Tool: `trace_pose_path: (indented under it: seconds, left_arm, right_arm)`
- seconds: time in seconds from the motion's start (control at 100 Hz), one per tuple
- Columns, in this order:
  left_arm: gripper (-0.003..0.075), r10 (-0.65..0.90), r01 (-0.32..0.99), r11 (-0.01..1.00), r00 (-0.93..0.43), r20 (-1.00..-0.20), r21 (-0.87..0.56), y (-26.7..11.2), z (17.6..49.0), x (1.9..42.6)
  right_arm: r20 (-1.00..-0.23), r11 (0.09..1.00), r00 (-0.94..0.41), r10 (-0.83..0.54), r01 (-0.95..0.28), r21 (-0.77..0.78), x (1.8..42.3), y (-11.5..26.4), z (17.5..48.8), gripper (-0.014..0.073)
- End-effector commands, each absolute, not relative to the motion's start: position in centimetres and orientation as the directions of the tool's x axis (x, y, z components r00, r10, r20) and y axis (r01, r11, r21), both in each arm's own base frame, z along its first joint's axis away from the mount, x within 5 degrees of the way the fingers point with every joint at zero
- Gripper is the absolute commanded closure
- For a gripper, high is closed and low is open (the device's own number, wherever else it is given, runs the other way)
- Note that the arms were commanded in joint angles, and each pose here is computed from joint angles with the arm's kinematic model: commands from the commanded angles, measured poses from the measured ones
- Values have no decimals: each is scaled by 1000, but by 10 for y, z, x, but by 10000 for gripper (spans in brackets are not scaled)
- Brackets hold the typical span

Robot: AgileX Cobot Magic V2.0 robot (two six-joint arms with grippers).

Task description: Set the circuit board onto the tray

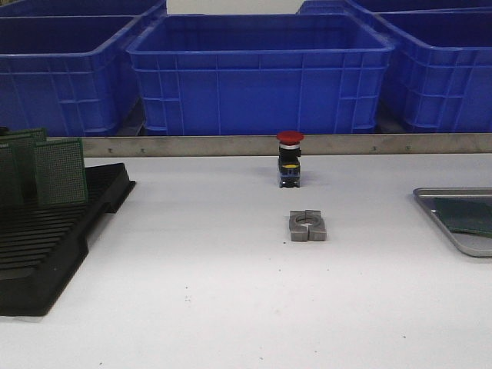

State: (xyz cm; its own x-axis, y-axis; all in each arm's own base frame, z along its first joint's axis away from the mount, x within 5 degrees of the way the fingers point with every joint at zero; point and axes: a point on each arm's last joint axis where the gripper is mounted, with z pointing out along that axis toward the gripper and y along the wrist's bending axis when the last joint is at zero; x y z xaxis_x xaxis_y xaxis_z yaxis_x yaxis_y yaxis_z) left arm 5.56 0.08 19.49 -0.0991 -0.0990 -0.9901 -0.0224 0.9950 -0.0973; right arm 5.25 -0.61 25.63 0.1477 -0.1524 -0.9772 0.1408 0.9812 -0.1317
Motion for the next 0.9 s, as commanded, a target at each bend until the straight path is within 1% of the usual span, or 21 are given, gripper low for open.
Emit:
trace_pose_path:
  seconds: [0.0,0.02,0.03,0.04,0.05,0.06,0.1,0.11,0.12,0.14,0.17,0.27,0.49,0.89]
  left_arm:
    - [741,-106,-15,994,-13,-994,-106,1,197,55]
    - [741,-106,-15,994,-13,-994,-106,1,197,55]
    - [741,-106,-15,994,-13,-994,-106,1,197,55]
    - [741,-106,-15,994,-13,-994,-106,1,197,55]
    - [741,-106,-15,994,-13,-994,-106,1,197,55]
    - [741,-106,-15,994,-13,-994,-106,1,197,55]
    - [741,-106,-15,994,-13,-994,-106,1,197,55]
    - [741,-106,-15,994,-13,-994,-106,1,197,55]
    - [741,-106,-15,994,-13,-994,-106,1,197,55]
    - [741,-106,-15,994,-13,-994,-106,1,197,55]
    - [741,-106,-15,994,-13,-994,-106,1,197,55]
    - [741,-106,-17,994,-13,-994,-106,1,197,55]
    - [741,-106,-17,994,-13,-994,-106,1,197,55]
    - [741,-106,-17,994,-13,-994,-106,1,197,55]
  right_arm:
    - [-975,972,169,-148,205,-112,54,-11,251,650]
    - [-975,973,168,-147,204,-112,55,-11,246,650]
    - [-971,969,169,-170,207,-133,55,-11,245,650]
    - [-975,973,168,-145,202,-110,55,-11,241,650]
    - [-972,971,169,-165,203,-129,55,-10,240,650]
    - [-973,974,183,-143,199,-106,55,-10,238,650]
    - [-967,975,202,-153,191,-114,55,-9,228,650]
    - [-971,979,202,-129,183,-92,55,-9,223,650]
    - [-968,978,208,-141,181,-104,55,-9,221,650]
    - [-967,982,224,-119,170,-81,54,-8,218,650]
    - [-978,981,161,-130,166,-103,54,-8,214,650]
    - [-983,985,139,-123,141,-104,54,-6,211,650]
    - [-977,989,160,-139,78,-128,54,-3,213,650]
    - [-978,990,161,-130,74,-119,54,-3,213,650]
